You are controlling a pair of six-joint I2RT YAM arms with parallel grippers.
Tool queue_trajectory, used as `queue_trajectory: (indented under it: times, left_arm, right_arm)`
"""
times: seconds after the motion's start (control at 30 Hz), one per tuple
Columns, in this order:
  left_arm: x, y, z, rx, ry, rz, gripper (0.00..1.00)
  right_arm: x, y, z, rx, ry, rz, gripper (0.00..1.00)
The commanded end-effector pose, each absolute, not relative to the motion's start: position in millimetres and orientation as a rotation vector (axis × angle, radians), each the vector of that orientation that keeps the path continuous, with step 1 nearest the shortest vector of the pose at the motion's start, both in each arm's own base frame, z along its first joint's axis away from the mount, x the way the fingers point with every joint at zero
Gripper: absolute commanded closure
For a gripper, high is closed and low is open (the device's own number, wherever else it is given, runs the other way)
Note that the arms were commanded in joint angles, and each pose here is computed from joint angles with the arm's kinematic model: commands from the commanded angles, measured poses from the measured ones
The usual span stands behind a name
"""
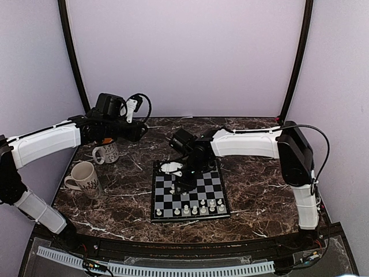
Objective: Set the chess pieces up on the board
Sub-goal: Pick up the knight from the chessboard.
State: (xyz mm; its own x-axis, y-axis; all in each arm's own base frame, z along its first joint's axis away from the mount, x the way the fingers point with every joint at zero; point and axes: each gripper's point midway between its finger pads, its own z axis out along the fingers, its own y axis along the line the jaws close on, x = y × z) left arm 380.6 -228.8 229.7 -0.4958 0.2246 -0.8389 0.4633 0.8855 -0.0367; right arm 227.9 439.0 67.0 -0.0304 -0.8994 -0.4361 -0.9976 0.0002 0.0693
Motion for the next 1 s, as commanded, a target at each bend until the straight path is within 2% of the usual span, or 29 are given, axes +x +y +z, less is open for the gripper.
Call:
queue_trajectory:
  times: [0.0, 0.6, 0.97]
  left_arm:
    - [378, -223, 246, 0.483, 2.054, -0.308, 0.56]
    - [377, -231, 237, 0.515, 2.071, -0.35, 0.56]
    - [377, -232, 235, 0.52, 2.075, -0.353, 0.56]
  right_arm:
    - [229, 443, 62, -2.002, 2.006, 0.502, 0.65]
    - [227, 448, 45, -2.021, 2.037, 0.495, 0.64]
    - [224, 447, 44, -2.028, 2.042, 0.508, 0.76]
